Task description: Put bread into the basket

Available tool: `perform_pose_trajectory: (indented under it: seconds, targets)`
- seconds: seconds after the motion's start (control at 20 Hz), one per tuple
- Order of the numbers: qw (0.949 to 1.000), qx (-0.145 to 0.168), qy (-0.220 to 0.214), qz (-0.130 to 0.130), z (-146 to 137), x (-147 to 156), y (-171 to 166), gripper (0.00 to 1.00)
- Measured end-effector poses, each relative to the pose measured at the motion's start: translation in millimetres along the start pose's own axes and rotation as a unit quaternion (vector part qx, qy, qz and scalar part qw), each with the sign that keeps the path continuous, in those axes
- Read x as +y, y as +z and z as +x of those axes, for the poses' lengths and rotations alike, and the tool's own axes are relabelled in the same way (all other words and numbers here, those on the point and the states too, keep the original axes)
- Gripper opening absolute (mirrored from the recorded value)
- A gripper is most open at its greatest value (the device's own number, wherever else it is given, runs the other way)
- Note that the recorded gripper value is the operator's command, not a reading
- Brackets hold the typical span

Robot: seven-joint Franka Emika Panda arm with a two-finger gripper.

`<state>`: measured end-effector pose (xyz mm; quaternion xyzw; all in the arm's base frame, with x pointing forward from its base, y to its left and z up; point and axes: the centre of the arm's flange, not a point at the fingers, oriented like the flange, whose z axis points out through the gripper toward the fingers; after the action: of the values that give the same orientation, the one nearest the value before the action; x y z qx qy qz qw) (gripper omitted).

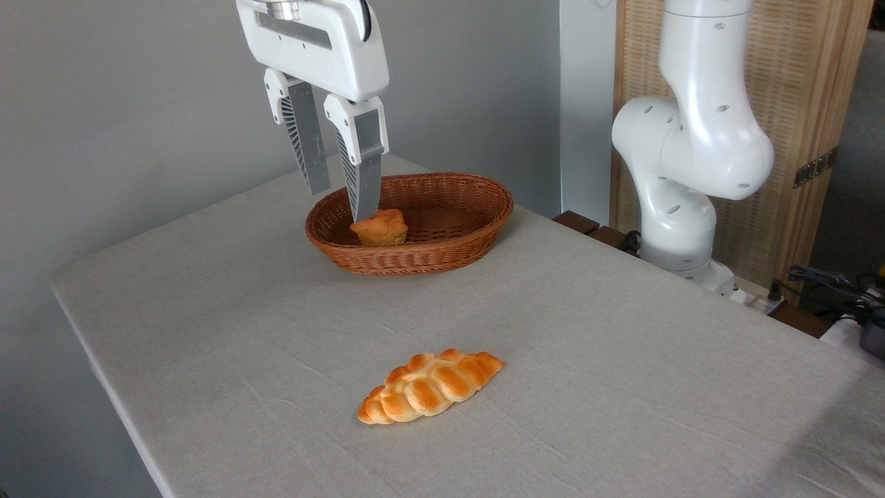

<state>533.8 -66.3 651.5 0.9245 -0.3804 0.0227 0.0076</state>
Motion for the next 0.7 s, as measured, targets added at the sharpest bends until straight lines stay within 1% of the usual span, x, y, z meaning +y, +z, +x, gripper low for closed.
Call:
perform_pose_trajectory:
  seconds: [0.5, 0.7]
  targets:
    - [1.0, 0.0, 0.0, 0.0, -4.3, 2.9, -0.7, 1.0]
    - [1.0, -0.002, -0.001, -0.002, -4.2, 2.5, 4.0, 1.0]
